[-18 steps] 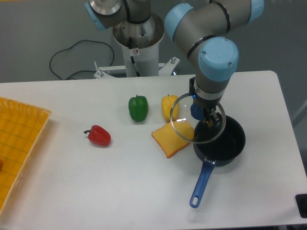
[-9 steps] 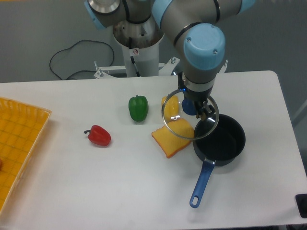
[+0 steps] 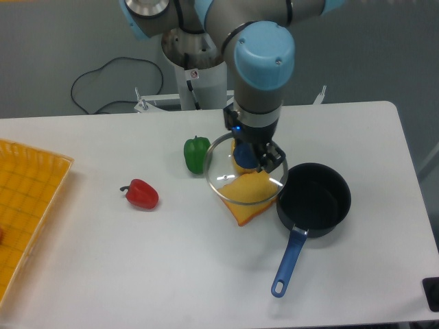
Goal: Open the lid
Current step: 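Carry the lifted lid away from the saucepan toward the yellow cloth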
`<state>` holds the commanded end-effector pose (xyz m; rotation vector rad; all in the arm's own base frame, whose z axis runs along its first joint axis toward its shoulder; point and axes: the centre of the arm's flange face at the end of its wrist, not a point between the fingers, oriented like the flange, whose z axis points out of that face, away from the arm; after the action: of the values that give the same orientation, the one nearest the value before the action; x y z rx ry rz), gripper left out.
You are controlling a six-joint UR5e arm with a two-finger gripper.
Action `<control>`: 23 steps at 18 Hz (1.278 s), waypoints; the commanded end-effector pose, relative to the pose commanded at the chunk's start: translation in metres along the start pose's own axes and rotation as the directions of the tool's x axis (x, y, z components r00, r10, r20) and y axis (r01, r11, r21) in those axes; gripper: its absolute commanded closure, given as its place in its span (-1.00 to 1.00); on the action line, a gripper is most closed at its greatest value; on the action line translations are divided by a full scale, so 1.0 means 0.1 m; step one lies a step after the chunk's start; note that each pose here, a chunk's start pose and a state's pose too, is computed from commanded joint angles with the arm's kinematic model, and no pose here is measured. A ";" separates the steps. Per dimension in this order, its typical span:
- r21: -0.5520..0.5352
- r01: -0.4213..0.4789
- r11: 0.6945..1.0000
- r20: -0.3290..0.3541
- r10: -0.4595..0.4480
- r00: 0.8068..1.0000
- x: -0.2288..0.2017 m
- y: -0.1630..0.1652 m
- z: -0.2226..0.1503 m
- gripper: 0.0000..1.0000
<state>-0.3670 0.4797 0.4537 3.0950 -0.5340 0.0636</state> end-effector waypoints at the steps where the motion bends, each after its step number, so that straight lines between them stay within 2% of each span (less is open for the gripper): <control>1: 0.000 -0.004 1.000 -0.005 0.004 1.000 0.01 -0.01 0.02 -0.04; 5: -0.002 -0.029 1.000 -0.010 0.029 1.000 0.13 -0.17 0.03 -0.04; 9: -0.004 -0.007 1.000 -0.011 0.007 1.000 0.25 -0.32 0.05 -0.04; 23: -0.009 -0.015 1.000 -0.030 0.014 0.999 0.34 -0.35 0.15 -0.04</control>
<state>-0.3228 0.5011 0.4406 3.0761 -0.5543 0.1063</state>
